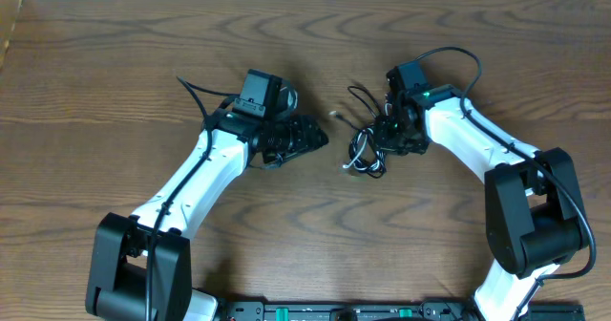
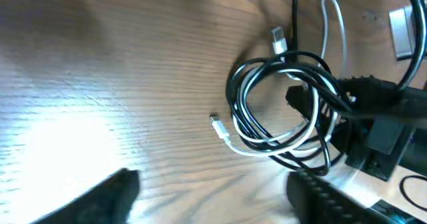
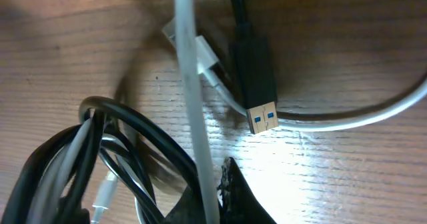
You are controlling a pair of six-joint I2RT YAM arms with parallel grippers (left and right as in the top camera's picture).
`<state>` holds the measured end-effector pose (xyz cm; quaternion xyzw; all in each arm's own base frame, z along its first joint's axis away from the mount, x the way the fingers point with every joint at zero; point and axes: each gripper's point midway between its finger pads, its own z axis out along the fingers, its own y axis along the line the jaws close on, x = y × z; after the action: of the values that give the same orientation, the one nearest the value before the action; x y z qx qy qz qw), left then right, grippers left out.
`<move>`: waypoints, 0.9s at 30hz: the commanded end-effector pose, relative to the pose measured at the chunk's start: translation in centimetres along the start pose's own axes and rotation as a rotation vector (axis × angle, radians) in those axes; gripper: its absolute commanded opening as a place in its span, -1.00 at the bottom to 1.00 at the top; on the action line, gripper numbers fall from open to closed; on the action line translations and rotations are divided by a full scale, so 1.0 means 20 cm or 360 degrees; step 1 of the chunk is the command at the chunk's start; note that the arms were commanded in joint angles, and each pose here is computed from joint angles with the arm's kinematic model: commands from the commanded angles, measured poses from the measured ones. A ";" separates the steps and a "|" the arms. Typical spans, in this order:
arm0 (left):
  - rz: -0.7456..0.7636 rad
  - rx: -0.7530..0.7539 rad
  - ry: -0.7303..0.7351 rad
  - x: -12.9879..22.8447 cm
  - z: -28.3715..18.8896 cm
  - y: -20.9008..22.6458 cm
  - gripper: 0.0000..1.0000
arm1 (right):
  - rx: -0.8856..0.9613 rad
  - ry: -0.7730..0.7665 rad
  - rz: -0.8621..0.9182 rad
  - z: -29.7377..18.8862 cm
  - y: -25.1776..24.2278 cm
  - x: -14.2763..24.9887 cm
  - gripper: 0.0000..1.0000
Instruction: Untangle cables
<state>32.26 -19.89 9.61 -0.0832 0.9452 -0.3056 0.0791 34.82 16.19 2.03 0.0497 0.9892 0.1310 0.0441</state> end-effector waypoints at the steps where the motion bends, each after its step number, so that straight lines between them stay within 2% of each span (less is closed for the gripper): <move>1: 0.0122 0.0046 0.0000 -0.01 0.01 -0.03 0.66 | -0.0047 0.0008 -0.0147 0.00 0.02 -0.01 -0.98; 3: 0.0176 0.0200 0.0042 0.00 0.00 -0.12 0.73 | -0.0146 0.0042 -0.0228 0.00 0.07 0.01 -0.98; 8: 0.0365 0.0680 0.0112 0.03 -0.08 -0.41 0.73 | -0.0235 0.0090 -0.0254 -0.01 0.12 0.04 -0.98; 11: 0.0393 0.0766 0.0143 0.06 -0.09 -0.48 0.73 | -0.0258 0.0098 -0.0249 -0.01 0.13 0.05 -0.98; 16: 0.0226 0.0758 0.0201 0.08 -0.08 -0.49 0.47 | -0.0318 0.0119 -0.0194 -0.06 0.17 0.03 -0.98; 17: 0.0199 0.0758 0.0206 0.07 -0.08 -0.50 0.36 | -0.0353 0.0124 -0.0191 -0.08 0.19 0.02 -0.98; 18: 0.0184 0.0759 0.0206 0.07 -0.08 -0.50 0.11 | -0.0391 0.0123 -0.0198 -0.11 0.21 0.01 -0.98; 20: 0.0155 0.0761 0.0211 0.07 -0.08 -0.50 -0.26 | -0.0527 0.0112 -0.0250 -0.18 0.28 -0.01 -0.98; 21: 0.0145 0.0764 0.0216 0.07 -0.08 -0.50 -0.33 | -0.0614 0.0107 -0.0265 -0.23 0.32 -0.03 -0.98; 27: 0.0145 0.0816 0.0249 0.08 -0.10 -0.53 -0.35 | -0.1042 0.0084 -0.0262 -0.43 0.43 -0.11 -0.98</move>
<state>31.51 -27.28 16.83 0.0072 0.8516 -0.5215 0.0534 36.71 20.94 9.13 -0.0314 0.9354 0.3501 0.0390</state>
